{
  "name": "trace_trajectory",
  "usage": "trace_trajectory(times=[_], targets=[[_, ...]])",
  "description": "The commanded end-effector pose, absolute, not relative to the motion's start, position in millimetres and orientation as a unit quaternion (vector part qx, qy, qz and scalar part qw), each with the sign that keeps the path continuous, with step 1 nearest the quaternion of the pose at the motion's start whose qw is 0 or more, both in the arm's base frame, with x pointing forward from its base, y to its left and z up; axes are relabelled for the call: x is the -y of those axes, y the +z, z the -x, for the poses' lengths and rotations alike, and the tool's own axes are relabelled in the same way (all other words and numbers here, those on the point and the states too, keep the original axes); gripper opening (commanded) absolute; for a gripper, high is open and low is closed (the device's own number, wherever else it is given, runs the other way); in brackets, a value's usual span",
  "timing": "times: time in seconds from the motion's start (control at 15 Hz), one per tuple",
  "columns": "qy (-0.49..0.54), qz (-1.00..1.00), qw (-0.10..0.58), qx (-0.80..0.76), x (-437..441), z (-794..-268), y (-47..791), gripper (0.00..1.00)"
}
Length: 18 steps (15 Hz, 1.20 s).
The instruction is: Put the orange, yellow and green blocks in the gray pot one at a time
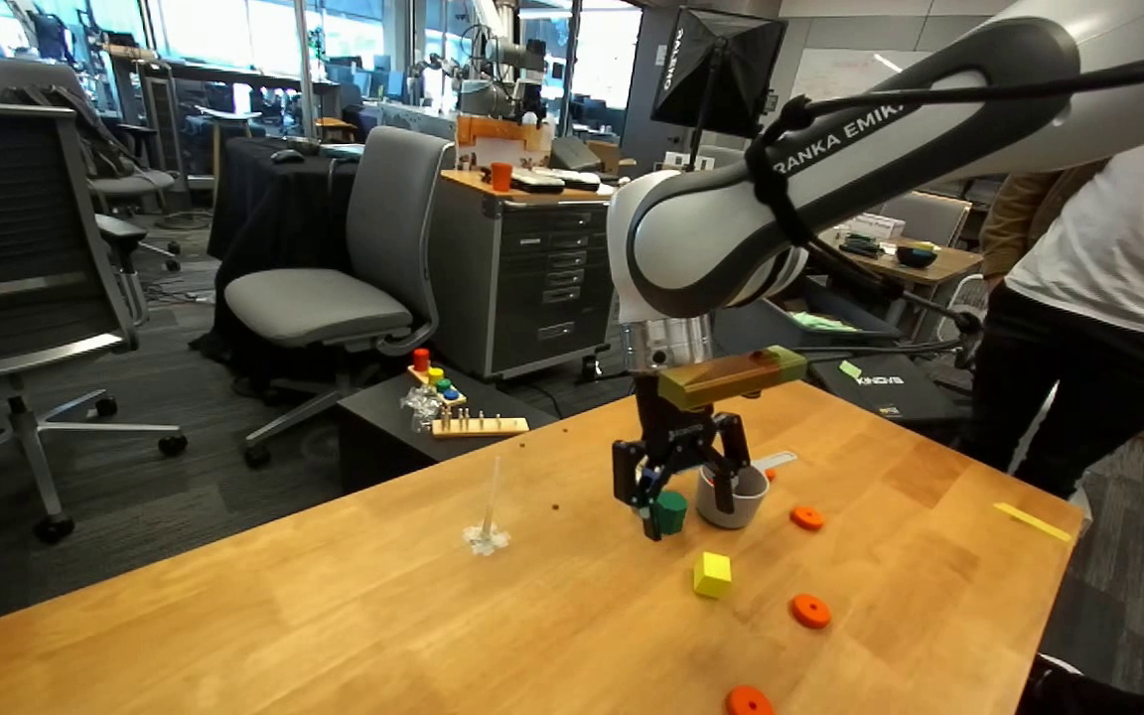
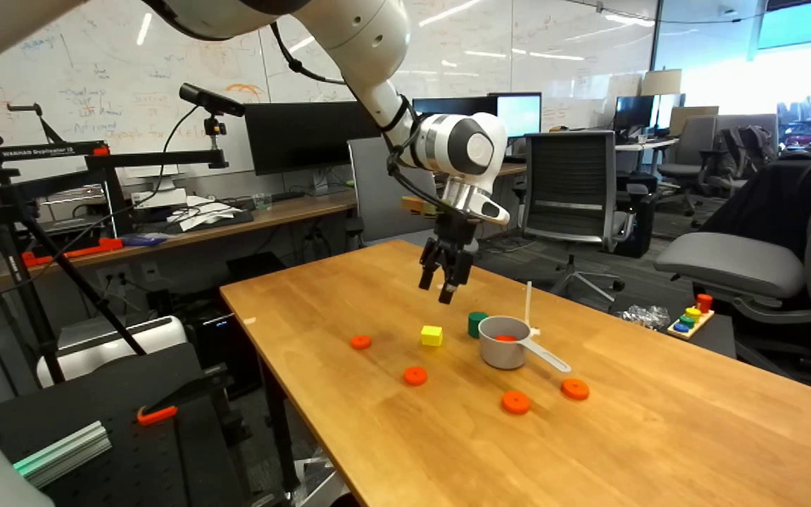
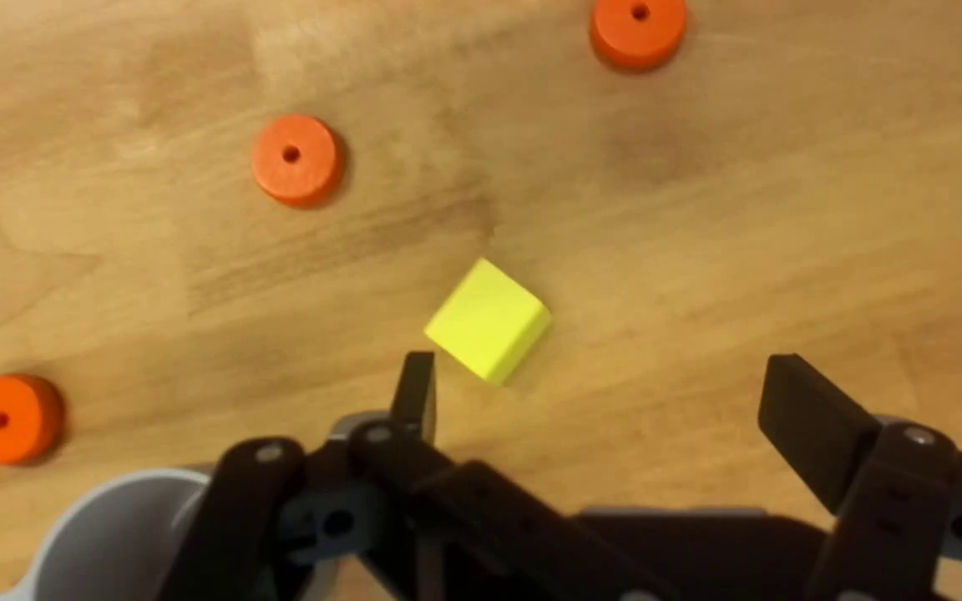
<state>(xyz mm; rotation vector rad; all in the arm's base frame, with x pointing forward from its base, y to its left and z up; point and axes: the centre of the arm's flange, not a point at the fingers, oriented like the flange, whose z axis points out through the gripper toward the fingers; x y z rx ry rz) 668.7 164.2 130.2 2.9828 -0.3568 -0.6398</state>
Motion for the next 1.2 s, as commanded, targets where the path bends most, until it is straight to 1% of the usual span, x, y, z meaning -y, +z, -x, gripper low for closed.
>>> trace_trajectory(times=[0.0,0.07,0.13,0.67,1.13], targets=[[-0.122,-0.979,0.007,0.163,-177.2,-680.6,144.1,1.0],[-0.098,-0.98,0.003,0.174,-183.3,-683.5,145.5,1.0],[-0.134,-0.98,0.009,0.15,-172.6,-688.0,137.7,1.0],[-0.078,-0.977,-0.006,0.201,-178.8,-698.3,127.3,1.0],[-0.09,-0.957,-0.011,0.275,-172.5,-676.2,110.4,1.0]])
